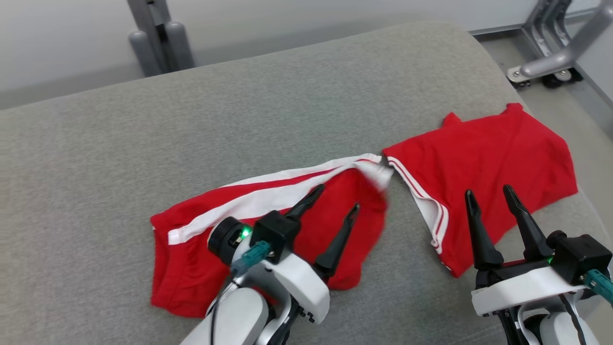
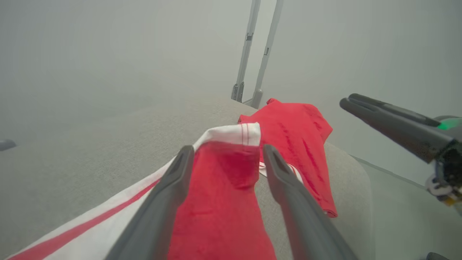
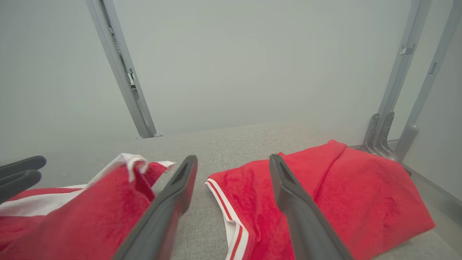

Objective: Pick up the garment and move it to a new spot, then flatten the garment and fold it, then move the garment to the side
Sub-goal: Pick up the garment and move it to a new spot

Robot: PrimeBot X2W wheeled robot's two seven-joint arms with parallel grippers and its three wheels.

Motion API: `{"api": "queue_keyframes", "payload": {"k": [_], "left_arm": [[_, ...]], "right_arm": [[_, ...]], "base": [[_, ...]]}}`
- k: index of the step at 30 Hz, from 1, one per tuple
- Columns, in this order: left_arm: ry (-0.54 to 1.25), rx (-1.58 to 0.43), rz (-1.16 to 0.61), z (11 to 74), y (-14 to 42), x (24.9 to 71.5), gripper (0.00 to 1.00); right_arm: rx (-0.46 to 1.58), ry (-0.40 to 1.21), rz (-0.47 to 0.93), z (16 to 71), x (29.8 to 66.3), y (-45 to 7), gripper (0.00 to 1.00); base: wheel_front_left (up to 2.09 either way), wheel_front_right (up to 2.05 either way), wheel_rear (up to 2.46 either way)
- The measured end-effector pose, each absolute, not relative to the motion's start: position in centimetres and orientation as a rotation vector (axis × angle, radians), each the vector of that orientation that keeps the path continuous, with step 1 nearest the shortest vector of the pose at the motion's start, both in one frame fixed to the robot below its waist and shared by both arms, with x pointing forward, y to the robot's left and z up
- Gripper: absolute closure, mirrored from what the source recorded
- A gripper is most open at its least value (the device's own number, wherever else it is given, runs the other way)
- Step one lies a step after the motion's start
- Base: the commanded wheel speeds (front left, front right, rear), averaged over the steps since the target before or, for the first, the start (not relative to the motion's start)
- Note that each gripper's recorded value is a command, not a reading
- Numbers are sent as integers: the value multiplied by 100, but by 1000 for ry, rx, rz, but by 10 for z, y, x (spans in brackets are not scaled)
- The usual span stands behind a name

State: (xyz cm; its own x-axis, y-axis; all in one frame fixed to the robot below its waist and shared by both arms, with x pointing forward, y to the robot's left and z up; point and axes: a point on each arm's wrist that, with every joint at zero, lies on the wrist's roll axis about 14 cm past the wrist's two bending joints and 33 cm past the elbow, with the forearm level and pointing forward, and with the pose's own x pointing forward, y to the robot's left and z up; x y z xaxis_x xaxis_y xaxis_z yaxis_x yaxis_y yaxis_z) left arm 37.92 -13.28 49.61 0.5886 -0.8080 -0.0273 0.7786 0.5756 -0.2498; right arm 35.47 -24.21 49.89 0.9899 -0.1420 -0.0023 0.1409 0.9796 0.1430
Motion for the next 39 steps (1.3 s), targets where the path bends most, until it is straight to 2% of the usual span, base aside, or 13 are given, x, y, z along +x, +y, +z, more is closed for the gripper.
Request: {"api": "queue_keyframes", "payload": {"k": [2,4,12,20,28,39], "left_arm": [[151,-252,-912,499,-125,381,0],[85,-252,-849,511,-107,392,0],[-95,-204,-430,543,9,441,0],[-179,-108,-101,557,128,440,0],[-155,-41,24,546,187,400,0],[-73,8,38,528,198,358,0]], "right_arm": [[147,-13,-129,500,358,-238,0],[150,-20,-114,501,362,-234,0],[141,-49,-35,513,377,-211,0],[127,-77,33,528,378,-190,0],[113,-62,59,530,364,-182,0],[105,-44,53,529,346,-183,0]], "base": [[0,0,0],[0,0,0],[0,0,0],[0,0,0],[0,0,0],[0,0,0]]}}
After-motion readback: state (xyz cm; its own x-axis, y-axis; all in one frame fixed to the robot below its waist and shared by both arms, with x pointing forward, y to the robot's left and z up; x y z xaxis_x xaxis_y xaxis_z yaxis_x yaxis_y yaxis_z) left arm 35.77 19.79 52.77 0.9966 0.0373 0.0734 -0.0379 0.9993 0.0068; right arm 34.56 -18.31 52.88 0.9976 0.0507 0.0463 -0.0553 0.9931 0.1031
